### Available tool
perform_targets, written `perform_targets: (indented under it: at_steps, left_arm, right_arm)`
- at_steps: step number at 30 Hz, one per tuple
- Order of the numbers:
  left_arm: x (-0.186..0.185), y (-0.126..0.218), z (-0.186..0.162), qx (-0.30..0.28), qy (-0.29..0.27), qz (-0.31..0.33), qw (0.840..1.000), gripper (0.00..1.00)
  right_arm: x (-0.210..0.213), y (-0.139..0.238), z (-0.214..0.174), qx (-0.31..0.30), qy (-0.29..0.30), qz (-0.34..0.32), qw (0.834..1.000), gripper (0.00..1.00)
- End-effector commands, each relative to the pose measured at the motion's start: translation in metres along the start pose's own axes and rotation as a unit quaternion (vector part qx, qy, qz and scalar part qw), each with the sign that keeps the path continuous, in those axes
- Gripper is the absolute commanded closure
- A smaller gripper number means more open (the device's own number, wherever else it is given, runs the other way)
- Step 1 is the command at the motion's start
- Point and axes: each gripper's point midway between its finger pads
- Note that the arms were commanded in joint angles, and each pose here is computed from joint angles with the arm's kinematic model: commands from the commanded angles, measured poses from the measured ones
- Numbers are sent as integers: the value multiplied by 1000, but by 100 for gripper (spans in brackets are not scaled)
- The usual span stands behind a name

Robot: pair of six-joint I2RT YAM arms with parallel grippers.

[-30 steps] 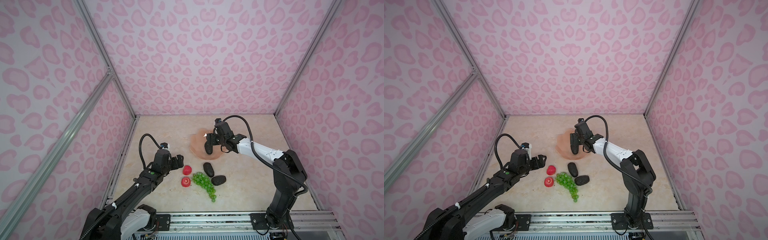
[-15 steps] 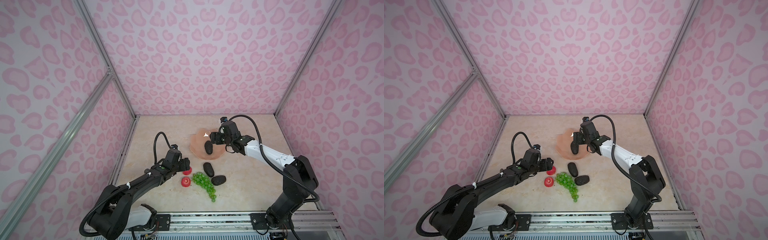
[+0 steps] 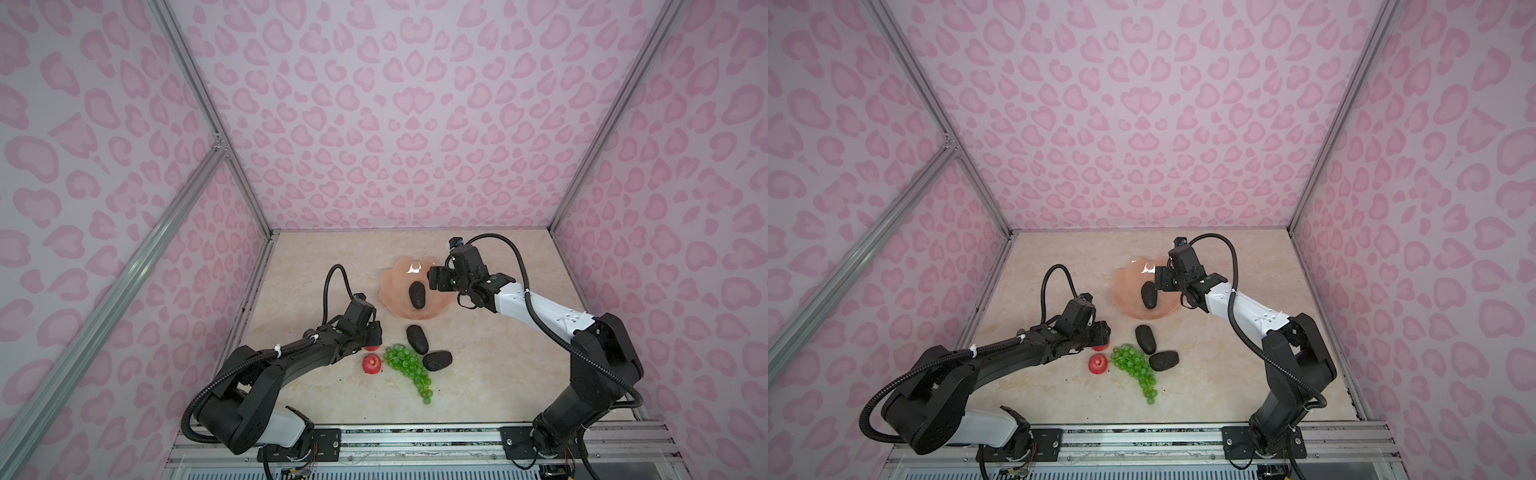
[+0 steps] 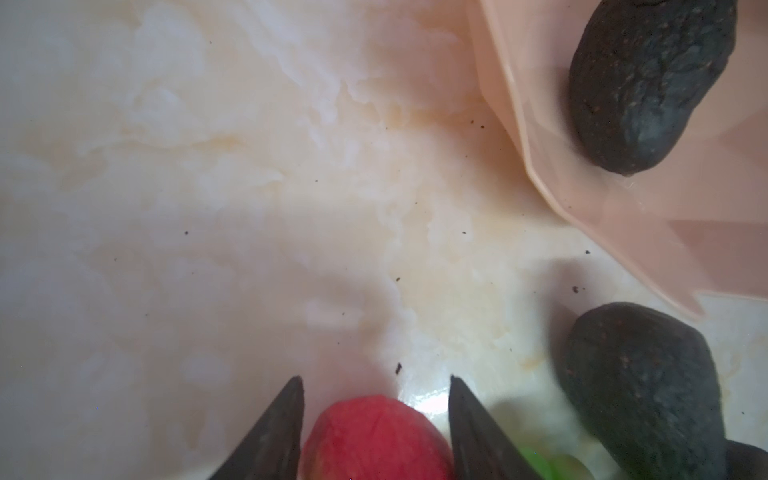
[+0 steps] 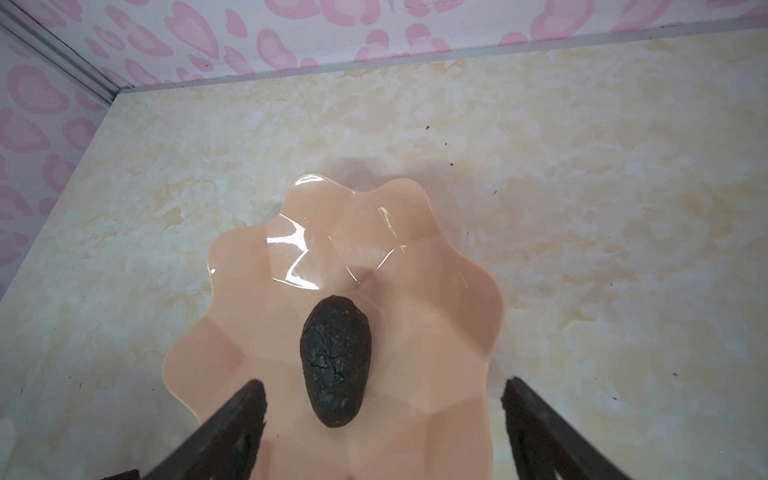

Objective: Place and organize the fake fruits in the fruit bowl
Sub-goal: 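Release the avocado into the bowl while the left gripper reaches the red fruit, then grasp the red fruit with the left gripper and carry it over the bowl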

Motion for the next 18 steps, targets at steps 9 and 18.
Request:
perform_targets:
  at_steps: [9,18]
  left_arm:
    - [-35,48,47,-73,-17,-37,996,49]
    - [-13,42,9,-3,3,-19,1000,18]
  right_arm:
    - [-12,5,0,-8,-19,-9,1000,11]
    - [-19,13,-16,2,-21,-17,1000,11]
Point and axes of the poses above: each gripper's point midway between its finger pads, its own y axis back along the fingers, its own x axis along the line the jaws close on, z = x × y, and after that the axes turned 14 degrees about y, right-handed
